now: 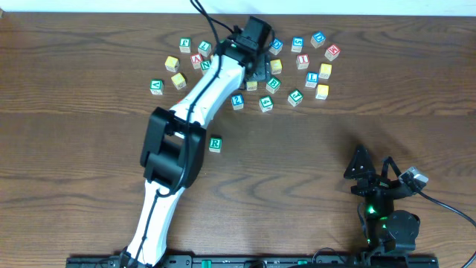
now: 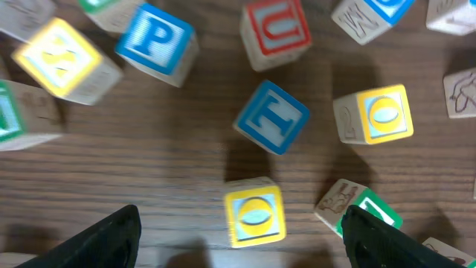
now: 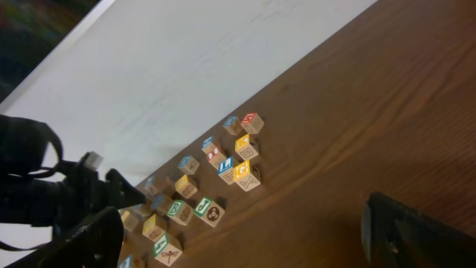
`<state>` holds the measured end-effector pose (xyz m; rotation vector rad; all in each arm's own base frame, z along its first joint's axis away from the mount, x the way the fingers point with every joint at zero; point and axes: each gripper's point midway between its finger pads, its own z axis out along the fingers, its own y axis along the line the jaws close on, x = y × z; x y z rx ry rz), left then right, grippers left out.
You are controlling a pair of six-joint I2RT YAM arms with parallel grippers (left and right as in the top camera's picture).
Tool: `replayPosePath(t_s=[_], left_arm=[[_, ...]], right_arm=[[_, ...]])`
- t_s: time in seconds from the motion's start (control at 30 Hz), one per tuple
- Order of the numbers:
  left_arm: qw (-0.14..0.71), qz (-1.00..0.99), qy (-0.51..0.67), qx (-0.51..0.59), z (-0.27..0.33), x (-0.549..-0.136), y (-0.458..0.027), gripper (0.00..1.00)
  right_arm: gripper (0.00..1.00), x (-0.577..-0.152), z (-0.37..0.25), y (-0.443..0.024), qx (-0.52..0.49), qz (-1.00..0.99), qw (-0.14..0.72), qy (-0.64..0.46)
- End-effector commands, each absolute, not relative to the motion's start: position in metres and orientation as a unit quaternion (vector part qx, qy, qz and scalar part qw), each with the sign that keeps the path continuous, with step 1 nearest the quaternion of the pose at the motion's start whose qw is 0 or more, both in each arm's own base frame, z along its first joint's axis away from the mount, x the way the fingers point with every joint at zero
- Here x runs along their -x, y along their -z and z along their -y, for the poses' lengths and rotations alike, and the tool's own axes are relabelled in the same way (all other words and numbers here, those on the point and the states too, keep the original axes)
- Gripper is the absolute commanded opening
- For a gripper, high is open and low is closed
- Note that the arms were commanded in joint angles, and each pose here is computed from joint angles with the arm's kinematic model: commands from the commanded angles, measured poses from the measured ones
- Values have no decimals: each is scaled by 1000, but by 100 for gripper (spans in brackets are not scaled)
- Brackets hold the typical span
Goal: Spell out ROBOT
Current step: 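Move the left gripper over the yellow O block, then grasp the yellow O block and place it right of the R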
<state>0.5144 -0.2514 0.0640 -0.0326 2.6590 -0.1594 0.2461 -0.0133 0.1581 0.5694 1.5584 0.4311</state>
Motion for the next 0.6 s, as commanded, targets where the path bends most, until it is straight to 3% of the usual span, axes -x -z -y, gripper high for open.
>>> replayPosePath(t_s=[0.0, 0.27, 0.57], left_arm=[[244, -969, 39, 21, 252, -520, -53, 84], [253, -967, 17, 31, 248, -526, -39, 74], [245, -969, 14, 26, 254, -522, -26, 50]], right_arm=[[99, -246, 15, -158, -254, -686, 655, -189], [99, -246, 15, -158, -254, -686, 655, -189], [99, -246, 15, -158, -254, -686, 655, -189]])
